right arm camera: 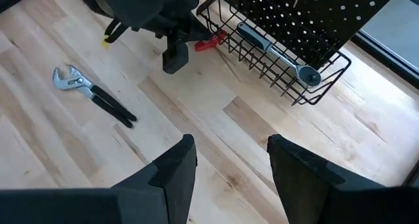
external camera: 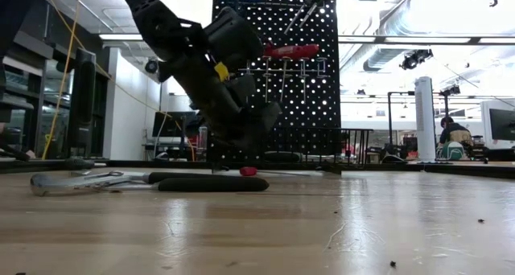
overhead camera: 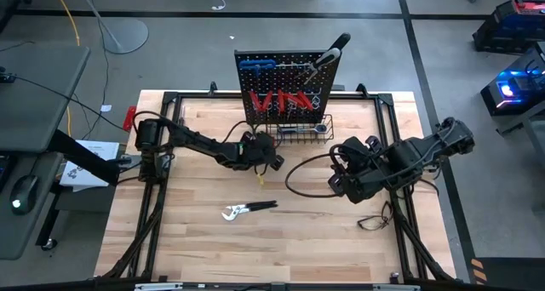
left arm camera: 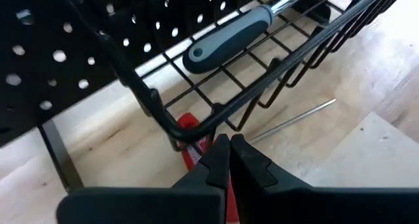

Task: Hang tools onto peg board
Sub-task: Hang the red allen wrench on the peg board

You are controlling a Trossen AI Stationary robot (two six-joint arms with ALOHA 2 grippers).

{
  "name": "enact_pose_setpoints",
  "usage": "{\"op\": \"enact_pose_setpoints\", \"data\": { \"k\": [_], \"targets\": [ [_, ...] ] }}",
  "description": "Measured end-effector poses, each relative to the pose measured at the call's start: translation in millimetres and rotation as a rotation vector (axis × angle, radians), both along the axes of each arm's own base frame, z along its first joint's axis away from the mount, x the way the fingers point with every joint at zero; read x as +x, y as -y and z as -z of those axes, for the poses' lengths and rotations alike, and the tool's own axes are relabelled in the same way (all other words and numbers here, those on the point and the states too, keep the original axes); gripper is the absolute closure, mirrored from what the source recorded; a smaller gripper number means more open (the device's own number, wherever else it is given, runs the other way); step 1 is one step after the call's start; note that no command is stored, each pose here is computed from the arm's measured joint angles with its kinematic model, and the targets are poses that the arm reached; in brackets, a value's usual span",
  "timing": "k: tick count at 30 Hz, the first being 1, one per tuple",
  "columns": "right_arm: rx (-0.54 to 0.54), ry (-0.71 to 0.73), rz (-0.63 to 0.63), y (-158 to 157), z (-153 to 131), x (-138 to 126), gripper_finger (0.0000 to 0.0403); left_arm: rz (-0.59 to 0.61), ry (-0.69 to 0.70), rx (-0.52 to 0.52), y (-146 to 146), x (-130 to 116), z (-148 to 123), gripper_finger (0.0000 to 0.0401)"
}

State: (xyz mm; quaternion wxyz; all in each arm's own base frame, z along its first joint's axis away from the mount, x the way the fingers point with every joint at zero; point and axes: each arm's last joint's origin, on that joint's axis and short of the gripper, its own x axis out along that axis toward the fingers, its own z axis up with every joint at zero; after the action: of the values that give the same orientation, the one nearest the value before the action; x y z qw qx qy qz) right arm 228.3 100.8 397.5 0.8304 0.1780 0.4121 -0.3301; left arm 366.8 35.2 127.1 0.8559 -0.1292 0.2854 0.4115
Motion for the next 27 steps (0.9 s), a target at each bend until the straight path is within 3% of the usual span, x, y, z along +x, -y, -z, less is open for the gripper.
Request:
{"op": "enact_pose_setpoints", "data": {
  "k": [15,27],
  "targets": [
    [0.005,0.007,0.002,-1,0,0,0.0222,-0.014,-0.031,-0.092,1,2,29,0.0401],
    [0.014,0.006,0.000,-1,0,0,0.0222,0.167,-0.059,-0.228,56,1,32,0.0401]
  ]
}}
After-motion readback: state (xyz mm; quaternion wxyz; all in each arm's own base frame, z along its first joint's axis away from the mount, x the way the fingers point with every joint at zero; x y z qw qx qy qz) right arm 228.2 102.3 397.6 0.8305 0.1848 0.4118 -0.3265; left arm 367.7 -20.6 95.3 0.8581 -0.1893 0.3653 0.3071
